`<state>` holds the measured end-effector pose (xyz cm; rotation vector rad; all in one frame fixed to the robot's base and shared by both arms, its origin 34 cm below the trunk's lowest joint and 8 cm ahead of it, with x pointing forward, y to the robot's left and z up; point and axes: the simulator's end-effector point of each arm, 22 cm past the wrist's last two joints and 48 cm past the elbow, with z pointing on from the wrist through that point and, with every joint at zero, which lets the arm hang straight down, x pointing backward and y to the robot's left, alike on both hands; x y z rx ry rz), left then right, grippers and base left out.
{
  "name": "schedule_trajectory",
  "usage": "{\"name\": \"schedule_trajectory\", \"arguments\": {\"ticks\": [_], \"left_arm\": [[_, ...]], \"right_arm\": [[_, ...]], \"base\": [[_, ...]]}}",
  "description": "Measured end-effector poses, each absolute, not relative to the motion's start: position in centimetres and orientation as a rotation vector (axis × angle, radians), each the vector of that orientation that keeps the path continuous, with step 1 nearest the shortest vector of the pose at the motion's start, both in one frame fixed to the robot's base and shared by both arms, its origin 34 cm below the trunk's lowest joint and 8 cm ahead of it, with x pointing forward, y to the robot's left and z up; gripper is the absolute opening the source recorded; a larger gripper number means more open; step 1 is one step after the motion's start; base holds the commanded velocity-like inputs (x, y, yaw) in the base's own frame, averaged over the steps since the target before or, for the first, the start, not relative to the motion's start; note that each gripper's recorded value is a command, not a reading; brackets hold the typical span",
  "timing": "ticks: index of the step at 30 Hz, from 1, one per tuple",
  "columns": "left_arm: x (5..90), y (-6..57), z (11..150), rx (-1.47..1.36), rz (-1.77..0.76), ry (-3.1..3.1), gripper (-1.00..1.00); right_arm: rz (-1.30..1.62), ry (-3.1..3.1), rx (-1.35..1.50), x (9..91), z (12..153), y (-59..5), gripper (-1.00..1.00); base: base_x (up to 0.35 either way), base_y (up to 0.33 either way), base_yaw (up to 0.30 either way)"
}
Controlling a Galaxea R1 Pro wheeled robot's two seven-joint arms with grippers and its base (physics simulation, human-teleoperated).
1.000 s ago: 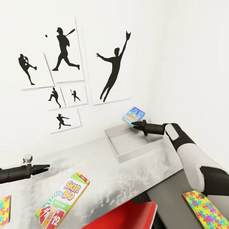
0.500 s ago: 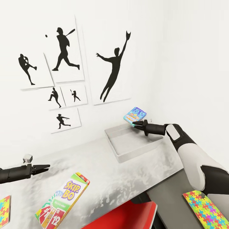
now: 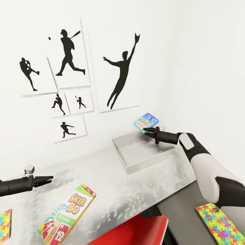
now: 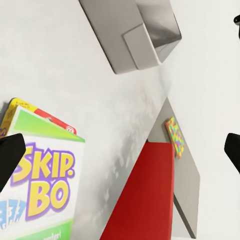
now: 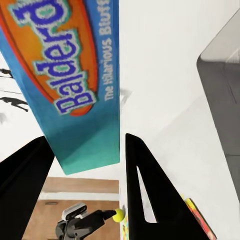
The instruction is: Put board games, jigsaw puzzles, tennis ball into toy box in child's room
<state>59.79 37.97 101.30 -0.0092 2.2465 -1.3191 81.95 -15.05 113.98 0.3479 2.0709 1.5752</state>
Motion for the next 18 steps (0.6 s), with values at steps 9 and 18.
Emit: {"name": "schedule_trajectory", "arguments": {"ticks": [9,18], "left_arm": [[60.0,37.8,101.5,-0.077,-1.356,2.255,1.00],[60.4,37.6,101.8,-0.124,-1.383,2.256,1.00]], "right_arm": [[1.613,2.038,0.409,82.4,114.3,-15.2,-1.00],[1.596,2.099,0.502,83.3,113.6,-15.2,-1.00]], "base": [[0.000,0.000,0.000],[0.000,0.000,0.000]]}}
